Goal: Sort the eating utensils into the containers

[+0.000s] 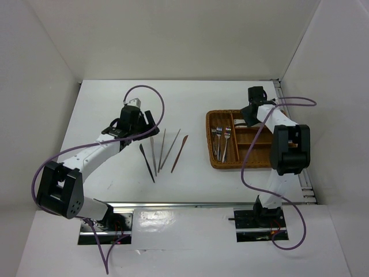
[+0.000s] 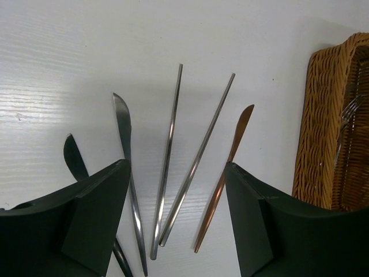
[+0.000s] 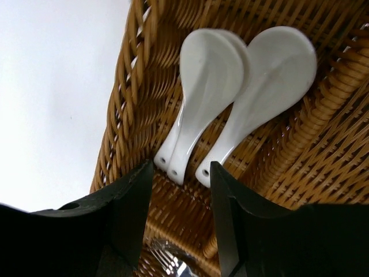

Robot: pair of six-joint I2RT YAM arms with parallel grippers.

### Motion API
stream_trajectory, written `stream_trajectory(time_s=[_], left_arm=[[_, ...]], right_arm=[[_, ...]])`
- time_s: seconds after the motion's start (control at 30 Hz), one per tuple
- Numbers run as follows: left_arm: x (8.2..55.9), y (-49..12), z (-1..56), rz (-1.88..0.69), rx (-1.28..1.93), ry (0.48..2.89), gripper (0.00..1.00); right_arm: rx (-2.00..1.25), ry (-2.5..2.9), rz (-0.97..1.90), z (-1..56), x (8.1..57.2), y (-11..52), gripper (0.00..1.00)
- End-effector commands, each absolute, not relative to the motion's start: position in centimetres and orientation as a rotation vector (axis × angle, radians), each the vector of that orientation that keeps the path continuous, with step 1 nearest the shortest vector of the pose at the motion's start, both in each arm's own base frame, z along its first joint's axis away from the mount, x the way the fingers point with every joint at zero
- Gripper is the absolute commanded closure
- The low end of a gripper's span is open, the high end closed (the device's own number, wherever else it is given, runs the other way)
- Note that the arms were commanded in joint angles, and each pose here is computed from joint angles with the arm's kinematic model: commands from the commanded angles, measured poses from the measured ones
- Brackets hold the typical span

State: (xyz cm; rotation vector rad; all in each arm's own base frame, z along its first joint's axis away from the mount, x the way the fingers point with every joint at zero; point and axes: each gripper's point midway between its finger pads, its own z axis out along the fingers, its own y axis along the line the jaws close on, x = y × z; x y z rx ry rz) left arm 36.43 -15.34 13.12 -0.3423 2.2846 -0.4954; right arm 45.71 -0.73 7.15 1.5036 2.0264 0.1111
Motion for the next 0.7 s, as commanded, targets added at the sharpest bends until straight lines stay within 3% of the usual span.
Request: stream_trajectory(time_s=[0.0,0.3,0.67], left_arm=[[36.8,-14.9,13.2,-0.451,-0.262,2.278,0.2],[35.2,-11.5,9.5,-0.223,-0.443,2.382,0.24],[32.1,-10.7,4.2,-0.05,-0.615,2.557,0.4]], right_arm=[[1.277,2.045,0.217,12.5,46.3,-0.1,0.48],[0.689,2.14,0.403,15.7,43.2,5.3,0.47],[0.546,2.218,0.405,14.1,40.9,8.4,0.47]])
